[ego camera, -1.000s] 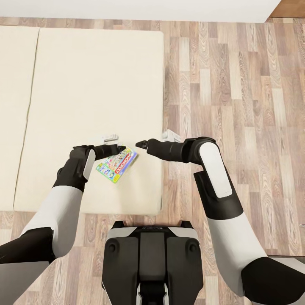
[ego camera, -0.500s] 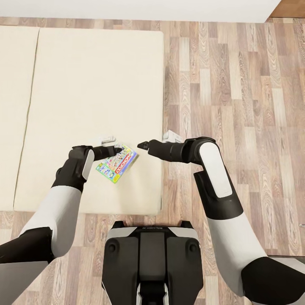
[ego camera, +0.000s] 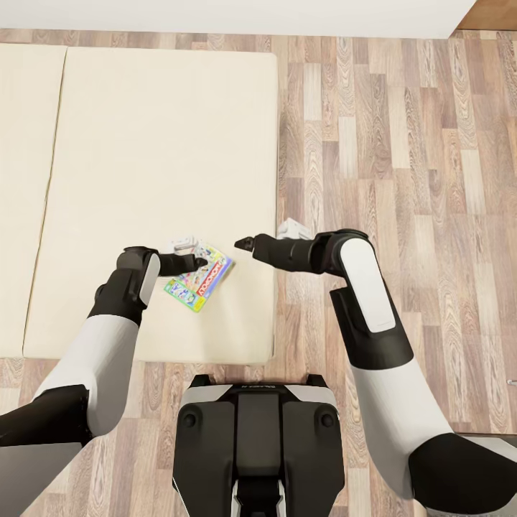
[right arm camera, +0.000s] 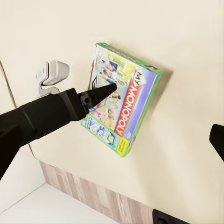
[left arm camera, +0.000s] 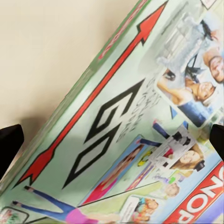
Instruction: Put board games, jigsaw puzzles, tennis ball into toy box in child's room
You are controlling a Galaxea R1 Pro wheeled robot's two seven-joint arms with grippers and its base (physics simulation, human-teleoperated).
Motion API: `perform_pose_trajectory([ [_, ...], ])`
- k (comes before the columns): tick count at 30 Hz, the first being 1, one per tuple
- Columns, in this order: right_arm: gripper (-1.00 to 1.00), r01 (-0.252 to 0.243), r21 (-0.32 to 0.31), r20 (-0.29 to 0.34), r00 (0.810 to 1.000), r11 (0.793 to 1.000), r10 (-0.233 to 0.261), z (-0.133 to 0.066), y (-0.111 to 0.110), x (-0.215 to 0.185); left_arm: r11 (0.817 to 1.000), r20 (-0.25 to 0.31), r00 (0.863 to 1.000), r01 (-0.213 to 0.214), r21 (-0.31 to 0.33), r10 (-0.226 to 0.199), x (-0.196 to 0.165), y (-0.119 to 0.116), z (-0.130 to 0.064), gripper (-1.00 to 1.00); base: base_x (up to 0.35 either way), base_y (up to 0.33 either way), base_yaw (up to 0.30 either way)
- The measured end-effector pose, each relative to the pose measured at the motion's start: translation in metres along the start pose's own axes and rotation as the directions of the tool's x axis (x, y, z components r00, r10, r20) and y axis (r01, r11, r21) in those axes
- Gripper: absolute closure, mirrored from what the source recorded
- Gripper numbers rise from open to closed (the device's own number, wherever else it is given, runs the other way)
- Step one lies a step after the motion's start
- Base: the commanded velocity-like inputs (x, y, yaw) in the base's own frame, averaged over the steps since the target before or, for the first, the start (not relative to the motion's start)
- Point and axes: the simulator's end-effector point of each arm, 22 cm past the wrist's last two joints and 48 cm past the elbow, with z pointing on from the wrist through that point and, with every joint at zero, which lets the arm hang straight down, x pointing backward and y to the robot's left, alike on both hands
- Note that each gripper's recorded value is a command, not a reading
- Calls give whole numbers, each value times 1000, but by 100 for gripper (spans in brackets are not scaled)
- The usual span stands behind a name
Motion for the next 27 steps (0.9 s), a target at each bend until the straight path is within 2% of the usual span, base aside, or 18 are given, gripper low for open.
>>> perform_pose_trajectory([
  [4, -100, 1, 4, 2, 1000, 1000, -1, 0, 0, -1, 1000, -33, 999, 7, 4, -7, 7, -2, 0, -100, 0, 0, 0],
  [27, -100, 0, 12, -6, 1000, 1000, 0, 2, -3, -1, 999, -86, 996, 24, 27, -22, 19, -9, 0, -100, 0, 0, 0],
])
